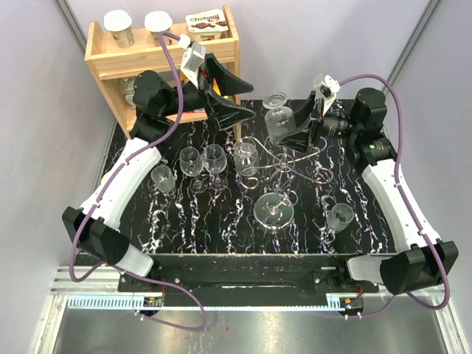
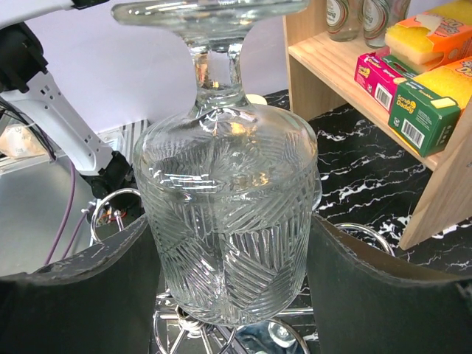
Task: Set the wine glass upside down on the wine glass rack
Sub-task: Turn the wine glass upside down at the wine rack.
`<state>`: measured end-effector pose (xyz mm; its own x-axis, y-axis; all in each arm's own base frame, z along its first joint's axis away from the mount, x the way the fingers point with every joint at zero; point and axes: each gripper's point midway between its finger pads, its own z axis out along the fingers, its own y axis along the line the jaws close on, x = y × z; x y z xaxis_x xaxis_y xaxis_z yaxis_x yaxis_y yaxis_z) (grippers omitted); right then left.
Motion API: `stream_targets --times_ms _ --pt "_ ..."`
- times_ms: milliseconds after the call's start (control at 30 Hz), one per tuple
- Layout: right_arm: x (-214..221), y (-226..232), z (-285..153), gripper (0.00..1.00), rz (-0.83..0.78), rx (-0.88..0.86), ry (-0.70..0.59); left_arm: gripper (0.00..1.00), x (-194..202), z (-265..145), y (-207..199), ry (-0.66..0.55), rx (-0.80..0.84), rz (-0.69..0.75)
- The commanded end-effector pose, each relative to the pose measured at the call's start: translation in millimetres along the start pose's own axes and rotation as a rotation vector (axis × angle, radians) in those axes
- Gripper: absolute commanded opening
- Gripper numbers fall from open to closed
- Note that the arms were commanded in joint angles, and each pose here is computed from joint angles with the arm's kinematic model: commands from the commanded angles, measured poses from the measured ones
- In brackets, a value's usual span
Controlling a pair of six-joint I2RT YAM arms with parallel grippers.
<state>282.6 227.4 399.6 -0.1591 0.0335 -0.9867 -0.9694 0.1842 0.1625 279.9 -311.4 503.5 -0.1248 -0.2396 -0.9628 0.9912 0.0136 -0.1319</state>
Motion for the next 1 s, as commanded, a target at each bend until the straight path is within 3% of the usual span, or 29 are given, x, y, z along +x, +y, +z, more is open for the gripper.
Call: stream_targets --times_ms 0,600,967 --pt "-27 17 -10 0.00 -0.137 0.030 -0.032 0.99 2 -2 -11 0.003 0.011 0.051" --pt "-58 -23 -30 0.00 -0.295 0.290 -0.067 0.99 34 -17 3 0.076 -0.084 0.136" --pt "-59 -39 -56 0.00 -0.306 0.500 -0.138 0.99 44 -30 -6 0.091 -0.119 0.150"
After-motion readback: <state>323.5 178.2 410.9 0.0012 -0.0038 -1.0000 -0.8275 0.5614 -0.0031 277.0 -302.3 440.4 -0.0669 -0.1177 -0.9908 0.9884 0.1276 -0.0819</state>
